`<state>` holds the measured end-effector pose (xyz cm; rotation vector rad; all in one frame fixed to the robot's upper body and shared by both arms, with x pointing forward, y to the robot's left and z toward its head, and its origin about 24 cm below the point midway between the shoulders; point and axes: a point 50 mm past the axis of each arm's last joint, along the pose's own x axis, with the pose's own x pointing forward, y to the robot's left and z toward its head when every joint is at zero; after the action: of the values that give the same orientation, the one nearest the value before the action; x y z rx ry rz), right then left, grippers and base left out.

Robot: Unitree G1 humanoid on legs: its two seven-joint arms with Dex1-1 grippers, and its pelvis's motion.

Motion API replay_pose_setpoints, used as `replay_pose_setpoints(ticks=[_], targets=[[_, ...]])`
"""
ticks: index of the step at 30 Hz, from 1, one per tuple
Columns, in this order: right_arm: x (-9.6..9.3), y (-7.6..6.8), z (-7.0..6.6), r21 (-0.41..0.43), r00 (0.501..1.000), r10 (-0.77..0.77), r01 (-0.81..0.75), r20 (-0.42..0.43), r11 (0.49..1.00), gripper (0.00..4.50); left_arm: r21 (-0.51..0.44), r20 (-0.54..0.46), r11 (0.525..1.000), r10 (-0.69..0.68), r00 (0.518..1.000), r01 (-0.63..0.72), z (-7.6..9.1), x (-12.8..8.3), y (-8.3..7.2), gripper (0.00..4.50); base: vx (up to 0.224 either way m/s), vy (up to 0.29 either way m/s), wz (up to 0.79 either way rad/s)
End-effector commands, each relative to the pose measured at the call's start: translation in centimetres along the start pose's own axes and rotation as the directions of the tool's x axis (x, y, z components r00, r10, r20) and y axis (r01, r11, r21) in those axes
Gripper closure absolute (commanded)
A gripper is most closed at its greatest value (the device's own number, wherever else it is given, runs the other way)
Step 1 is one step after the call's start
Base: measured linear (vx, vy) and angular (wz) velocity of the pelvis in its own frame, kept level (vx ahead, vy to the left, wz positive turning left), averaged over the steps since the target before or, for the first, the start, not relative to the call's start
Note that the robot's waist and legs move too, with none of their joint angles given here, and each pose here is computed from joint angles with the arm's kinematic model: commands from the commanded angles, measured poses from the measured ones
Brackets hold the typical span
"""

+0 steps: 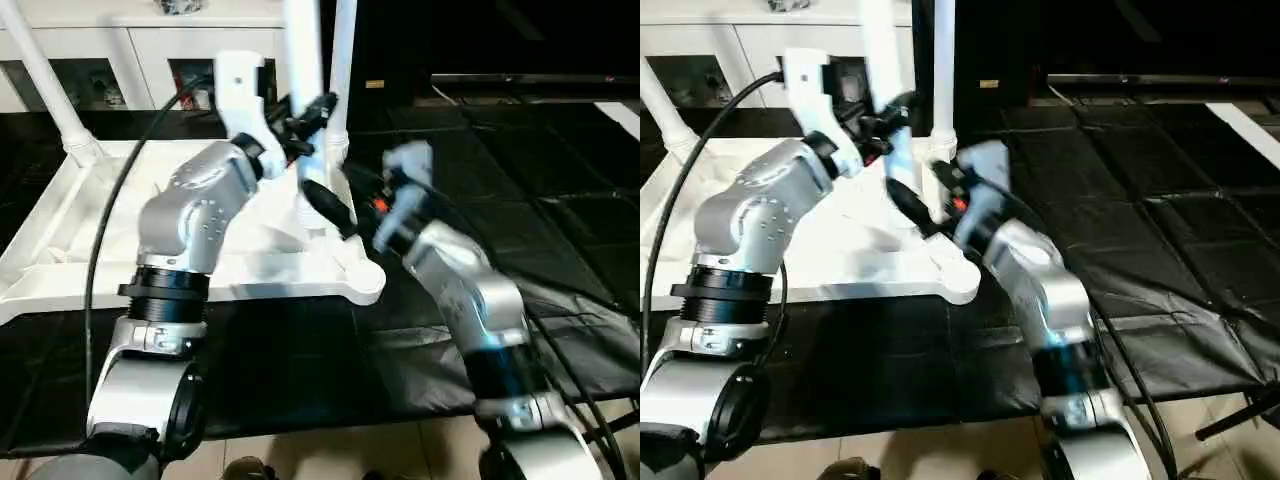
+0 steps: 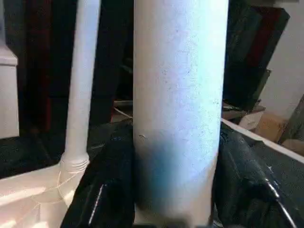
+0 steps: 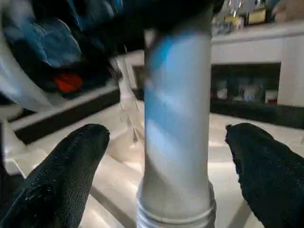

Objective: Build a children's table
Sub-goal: Pick table leg

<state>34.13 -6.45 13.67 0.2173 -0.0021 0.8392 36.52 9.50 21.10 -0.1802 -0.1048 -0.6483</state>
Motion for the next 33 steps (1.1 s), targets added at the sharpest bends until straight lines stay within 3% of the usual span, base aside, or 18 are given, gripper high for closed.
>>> replay_pose_setpoints(ticks=[1,5,11,15,17,24,30,32,33], targets=[[0.3,-0.2,-0.3,-0.003,0.999,-0.019,0.019,-0.032,1.0,0.3,0.034,0.001,0.999,-0.027,1.0,0.027,0.3,-0.1,-0.5,2.61,0.0,0.0,0.0],[1.1,-0.8,-0.3,0.036,0.997,-0.055,0.058,-0.062,0.998,0.68,0.066,-0.016,0.996,-0.051,0.999,0.052,0.2,-0.1,-1.0,2.61,0.0,0.0,0.0],[1.2,-1.3,-0.4,0.027,0.992,-0.095,0.098,-0.087,0.995,1.14,0.08,-0.031,0.995,-0.062,0.998,0.065,0.0,-0.1,-1.3,2.61,0.0,0.0,0.0],[1.4,-1.0,-0.3,0.01,0.995,-0.052,0.053,-0.085,0.999,1.43,0.079,-0.035,0.995,-0.066,0.997,0.068,-0.1,0.0,-1.4,2.61,0.0,0.0,0.0],[1.5,-0.6,-0.4,-0.037,0.995,-0.005,0.001,-0.102,0.999,1.68,0.077,-0.036,0.995,-0.066,0.997,0.068,-0.1,0.0,-1.4,2.61,0.0,0.0,0.0],[1.5,-0.7,-0.5,-0.006,0.996,-0.004,0.004,-0.087,1.0,2.1,0.077,-0.028,0.995,-0.055,0.998,0.057,0.1,0.0,-1.2,2.61,0.0,0.0,0.0],[1.3,-1.1,-0.3,0.015,0.999,-0.008,0.009,-0.05,1.0,2.47,0.039,-0.02,0.999,-0.027,0.999,0.027,0.4,0.0,-0.8,2.61,0.0,0.0,0.0],[1.2,-1.2,-0.2,0.021,0.999,0.001,0.0,-0.042,1.0,2.49,-0.062,0.006,0.996,-0.061,0.998,0.061,0.6,0.0,-1.0,2.61,0.0,0.0,0.0],[1.2,-1.2,-0.2,0.021,0.999,0.001,0.0,-0.042,1.0,2.5,-0.062,0.006,0.996,-0.061,0.998,0.061,0.6,0.0,-1.0,2.61,0.0,0.0,0.0]])
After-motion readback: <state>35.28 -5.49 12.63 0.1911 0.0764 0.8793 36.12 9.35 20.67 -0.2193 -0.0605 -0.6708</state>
